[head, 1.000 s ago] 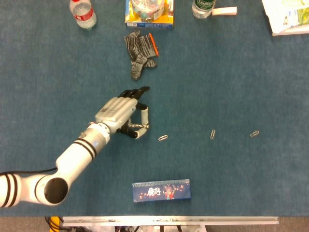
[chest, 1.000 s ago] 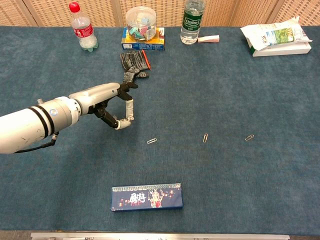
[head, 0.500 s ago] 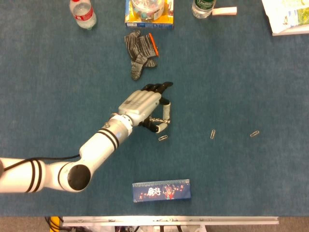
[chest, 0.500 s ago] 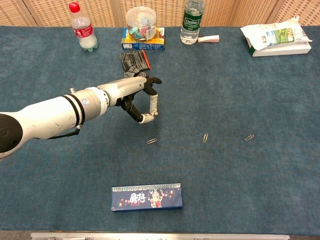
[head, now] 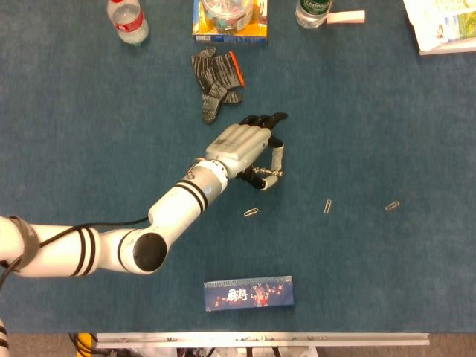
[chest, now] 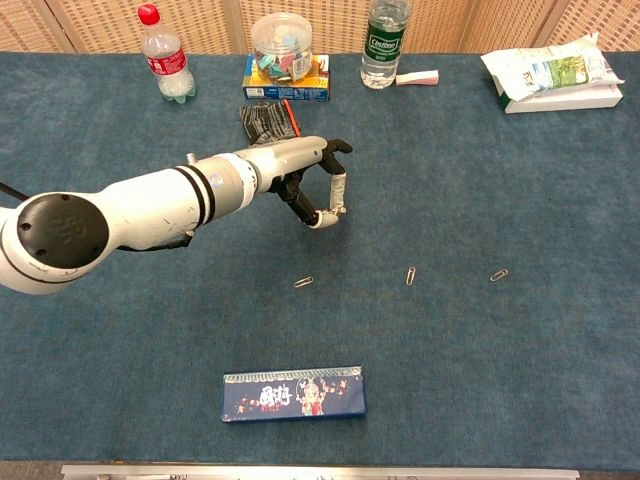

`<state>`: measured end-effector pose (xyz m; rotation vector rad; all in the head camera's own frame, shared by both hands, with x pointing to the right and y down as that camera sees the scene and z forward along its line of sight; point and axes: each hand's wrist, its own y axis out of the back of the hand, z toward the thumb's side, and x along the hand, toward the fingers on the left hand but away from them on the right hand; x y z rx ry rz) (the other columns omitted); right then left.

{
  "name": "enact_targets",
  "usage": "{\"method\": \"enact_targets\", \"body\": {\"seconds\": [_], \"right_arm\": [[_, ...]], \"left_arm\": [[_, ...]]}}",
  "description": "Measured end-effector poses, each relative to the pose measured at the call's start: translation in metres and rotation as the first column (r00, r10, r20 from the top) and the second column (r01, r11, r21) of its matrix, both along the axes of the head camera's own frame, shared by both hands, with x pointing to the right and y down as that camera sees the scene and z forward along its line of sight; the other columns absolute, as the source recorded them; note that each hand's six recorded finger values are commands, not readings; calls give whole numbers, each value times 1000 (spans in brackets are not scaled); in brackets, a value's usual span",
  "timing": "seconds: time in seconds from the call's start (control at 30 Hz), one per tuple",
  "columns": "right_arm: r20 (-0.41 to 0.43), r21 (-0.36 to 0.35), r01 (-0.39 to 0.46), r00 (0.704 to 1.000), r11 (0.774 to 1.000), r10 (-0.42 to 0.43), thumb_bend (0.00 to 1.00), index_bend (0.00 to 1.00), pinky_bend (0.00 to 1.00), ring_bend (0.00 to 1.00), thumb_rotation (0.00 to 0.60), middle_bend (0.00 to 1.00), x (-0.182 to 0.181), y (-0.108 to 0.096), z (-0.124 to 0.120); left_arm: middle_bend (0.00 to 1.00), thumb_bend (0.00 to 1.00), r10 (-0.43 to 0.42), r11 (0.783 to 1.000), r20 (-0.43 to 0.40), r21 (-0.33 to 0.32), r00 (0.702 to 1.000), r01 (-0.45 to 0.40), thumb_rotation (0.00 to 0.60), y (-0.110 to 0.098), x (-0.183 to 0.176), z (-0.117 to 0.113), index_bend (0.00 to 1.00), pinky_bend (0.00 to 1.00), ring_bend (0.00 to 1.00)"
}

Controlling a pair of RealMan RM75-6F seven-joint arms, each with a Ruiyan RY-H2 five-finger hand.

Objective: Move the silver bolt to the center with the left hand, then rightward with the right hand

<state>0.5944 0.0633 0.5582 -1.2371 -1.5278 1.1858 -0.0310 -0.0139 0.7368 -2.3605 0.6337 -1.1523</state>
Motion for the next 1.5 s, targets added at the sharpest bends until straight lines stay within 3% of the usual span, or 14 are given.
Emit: {"method": "enact_targets", "body": {"seconds": [0.5, 0.6, 0.67, 0.73, 0.8, 0.9, 1.13, 1.5], "right_arm": [[-1, 0, -26, 1000, 1000, 26, 291, 621, 485, 322, 600, 465, 8, 1, 0], [-1, -3, -26, 1000, 1000, 26, 291, 621, 485, 322, 600, 465, 8, 1, 1], [-2, -4, -26, 1000, 1000, 26, 292, 621, 485, 322, 600, 465, 8, 1, 1], [-1, -4, -25, 1000, 1000, 25, 291, 621, 485, 322, 600, 465, 7, 0, 1], [0, -3, -23, 1000, 1000, 23, 291, 621, 485, 322, 600, 465, 6, -1, 1], [-1, -3, -18, 1000, 1000, 18, 291, 621, 485, 322, 600, 465, 4, -1, 1], [-3, 0, 4, 1000, 1000, -4, 291, 621, 485, 322, 600, 465, -3, -4, -1], [-8, -10, 71, 997, 997, -71, 291, 621, 485, 322, 600, 465, -32, -11, 0]], "left_arm": [[0, 338, -3, 1000, -14, 4, 1000, 3, 600, -23, 27, 7, 575, 0, 0], [0, 338, -12, 1000, -17, 10, 1000, 12, 600, -26, 32, 9, 416, 0, 0], [0, 338, -25, 1000, -22, 14, 999, 26, 600, -29, 36, 9, 211, 0, 0], [0, 323, -36, 999, -24, 18, 999, 36, 600, -31, 37, 8, 70, 0, 0], [0, 264, -45, 999, -24, 27, 999, 45, 600, -34, 38, 7, 8, 0, 0], [0, 206, -61, 997, -24, 36, 998, 62, 600, -37, 37, 4, 0, 0, 0], [0, 205, -77, 995, -26, 56, 997, 78, 600, -36, 25, -8, 0, 0, 0], [0, 205, -94, 976, 40, 202, 995, 85, 600, -15, -39, -53, 61, 0, 0]]}}
